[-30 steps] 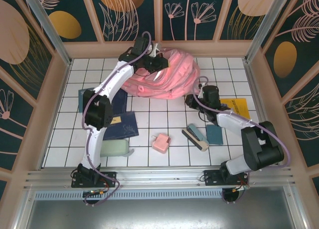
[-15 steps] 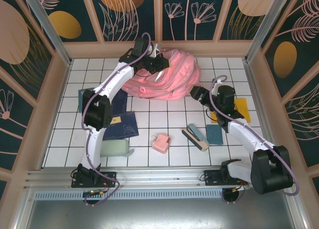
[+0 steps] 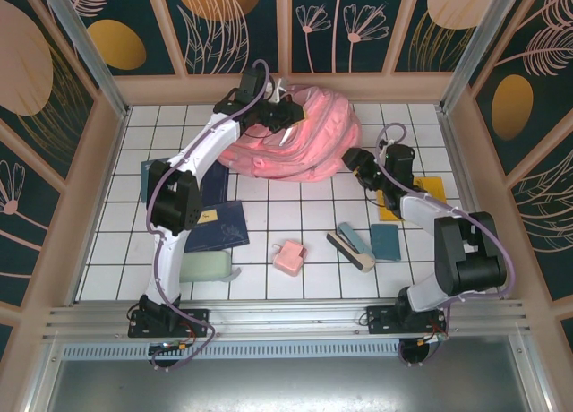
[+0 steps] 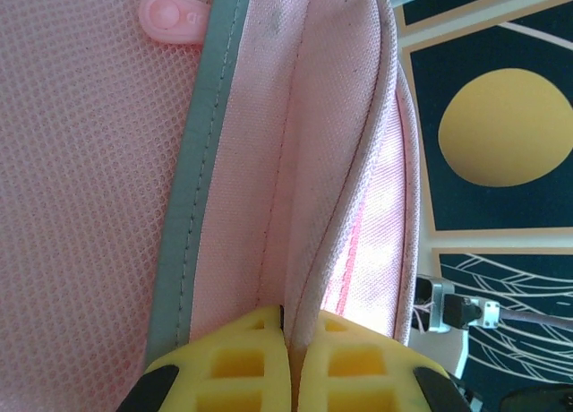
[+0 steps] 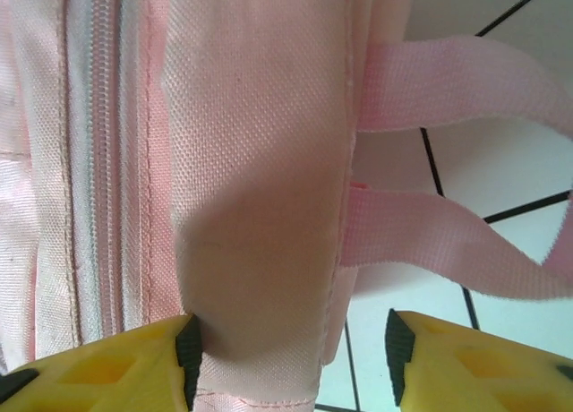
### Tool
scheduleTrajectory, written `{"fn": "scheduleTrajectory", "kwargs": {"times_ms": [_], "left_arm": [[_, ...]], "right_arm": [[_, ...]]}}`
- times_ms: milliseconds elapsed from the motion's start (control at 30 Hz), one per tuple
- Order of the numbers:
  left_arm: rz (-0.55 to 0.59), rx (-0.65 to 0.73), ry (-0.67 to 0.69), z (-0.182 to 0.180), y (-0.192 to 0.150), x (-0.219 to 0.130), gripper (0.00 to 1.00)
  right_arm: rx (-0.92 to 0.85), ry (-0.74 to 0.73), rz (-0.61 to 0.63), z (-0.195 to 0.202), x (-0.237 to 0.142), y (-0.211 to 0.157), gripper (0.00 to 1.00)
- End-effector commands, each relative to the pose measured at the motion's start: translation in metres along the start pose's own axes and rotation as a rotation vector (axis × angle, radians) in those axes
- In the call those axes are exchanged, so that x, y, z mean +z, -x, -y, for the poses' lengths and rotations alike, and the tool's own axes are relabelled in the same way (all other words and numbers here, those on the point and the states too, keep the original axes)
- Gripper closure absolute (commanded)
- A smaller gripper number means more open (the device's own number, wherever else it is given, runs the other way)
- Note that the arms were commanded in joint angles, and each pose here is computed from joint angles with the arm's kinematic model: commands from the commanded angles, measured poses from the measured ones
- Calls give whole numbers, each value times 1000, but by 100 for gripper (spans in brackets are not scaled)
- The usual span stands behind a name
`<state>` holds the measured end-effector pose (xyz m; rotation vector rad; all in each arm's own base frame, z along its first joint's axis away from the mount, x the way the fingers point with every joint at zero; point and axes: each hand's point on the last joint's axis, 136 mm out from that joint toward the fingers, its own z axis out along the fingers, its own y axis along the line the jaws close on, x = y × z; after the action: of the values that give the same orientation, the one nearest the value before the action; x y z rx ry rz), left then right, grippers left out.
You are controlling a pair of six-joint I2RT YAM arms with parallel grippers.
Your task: Pack the student bag
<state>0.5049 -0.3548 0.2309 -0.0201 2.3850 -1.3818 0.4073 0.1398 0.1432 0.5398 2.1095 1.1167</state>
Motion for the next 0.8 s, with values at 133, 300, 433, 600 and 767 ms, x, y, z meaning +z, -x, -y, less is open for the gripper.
{"fn": "scheduleTrajectory", "kwargs": {"times_ms": [133,300,433,600,767], "left_arm": [[121,111,-188,83,31,-57,100],[115,94,-177,72,30,-50,100],[114,74,-182,69,31,-46,100],[111,62,-198,70,31,-45,100],[116,58,-193,69,31,-45,100]], "right_arm": [[-97,-193,54,36,-7,20,47],[-346,-218,139,-4,-28,25,38],[-575,-103,108,-51,-37,-13,38],[-481,200,-87,-83,-36,-67,37],[-242,391,-202,-93,-34,-91,35]]}}
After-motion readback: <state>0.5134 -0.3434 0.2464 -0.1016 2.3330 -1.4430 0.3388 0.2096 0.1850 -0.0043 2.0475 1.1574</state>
